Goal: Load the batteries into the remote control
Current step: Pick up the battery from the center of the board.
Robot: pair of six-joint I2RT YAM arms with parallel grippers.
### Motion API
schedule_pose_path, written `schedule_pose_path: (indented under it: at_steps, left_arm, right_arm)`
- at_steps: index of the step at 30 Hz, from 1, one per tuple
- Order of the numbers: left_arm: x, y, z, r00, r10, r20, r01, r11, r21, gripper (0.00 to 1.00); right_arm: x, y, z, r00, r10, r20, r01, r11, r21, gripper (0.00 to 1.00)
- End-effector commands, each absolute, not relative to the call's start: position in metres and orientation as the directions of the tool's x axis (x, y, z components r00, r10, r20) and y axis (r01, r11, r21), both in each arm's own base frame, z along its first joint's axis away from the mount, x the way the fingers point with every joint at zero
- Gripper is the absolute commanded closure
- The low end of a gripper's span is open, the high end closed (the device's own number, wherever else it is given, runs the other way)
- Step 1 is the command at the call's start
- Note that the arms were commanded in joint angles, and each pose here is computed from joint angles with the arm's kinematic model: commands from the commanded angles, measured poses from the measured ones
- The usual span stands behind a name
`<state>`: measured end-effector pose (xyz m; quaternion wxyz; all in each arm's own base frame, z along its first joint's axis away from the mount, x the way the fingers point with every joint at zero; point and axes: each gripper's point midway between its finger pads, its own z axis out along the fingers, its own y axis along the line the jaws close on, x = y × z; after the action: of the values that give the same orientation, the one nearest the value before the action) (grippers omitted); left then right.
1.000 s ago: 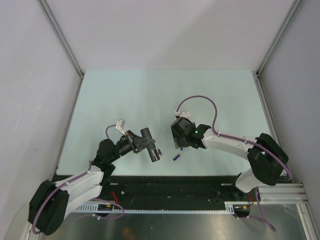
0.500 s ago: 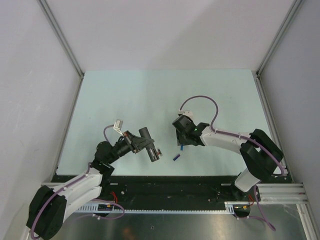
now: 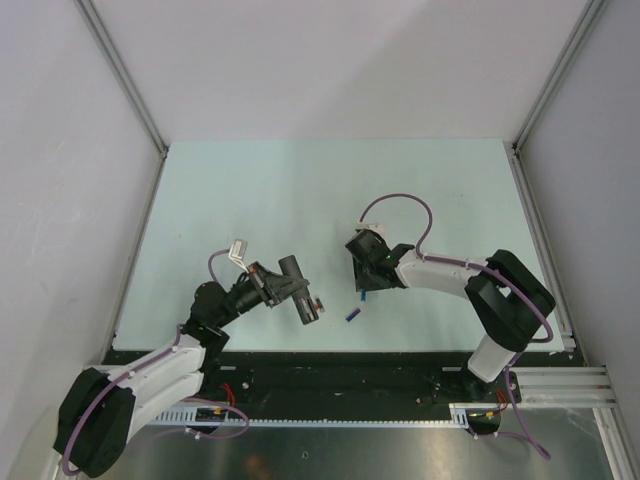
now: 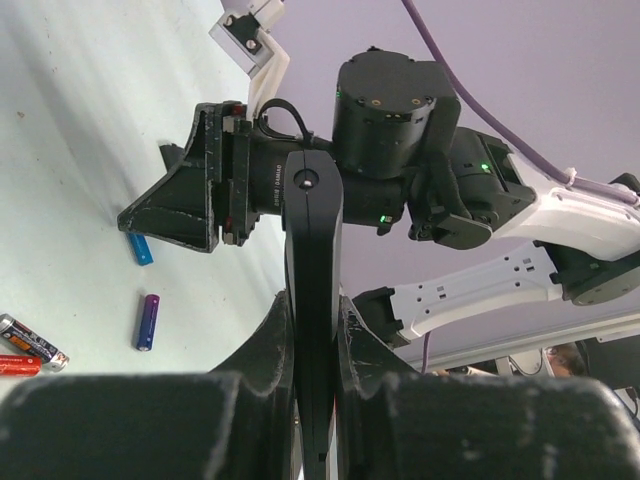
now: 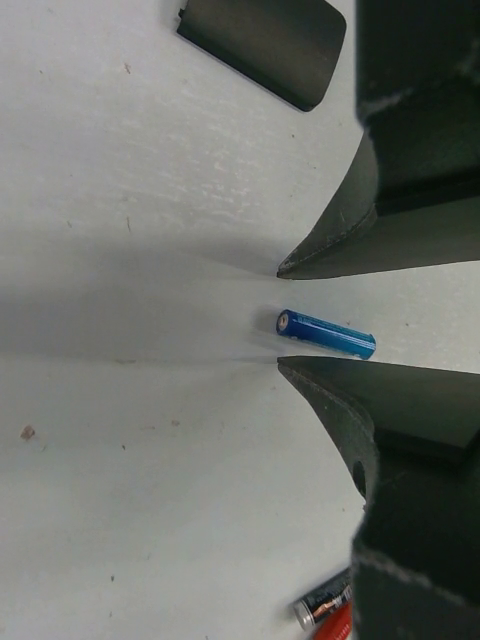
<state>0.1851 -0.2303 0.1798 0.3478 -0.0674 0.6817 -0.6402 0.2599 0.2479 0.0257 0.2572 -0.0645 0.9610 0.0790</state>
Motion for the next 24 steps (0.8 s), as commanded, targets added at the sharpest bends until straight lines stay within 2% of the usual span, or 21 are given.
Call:
schedule_pose_path:
  at_steps: [1,24]
  left_arm:
    - [0.1813,-0.2296,0.1866,-0.734,-0.53,-0.425,0.407,0.159,-0.9,1.0]
    - [0.1803,-0.2295,0.1843,-0.738,-0.527,-0.422,0.401,0.159,-0.902,1.0]
  right_arm:
    - [0.2698,0.2509,0.0252,-0.855,-0.066,-0.514,-0.153,0.98,0.128,0.59]
    - [0.2635,0.252,0.0183,-0.868,-0.086,-0.49,-0.163,0.98,0.116,0.67]
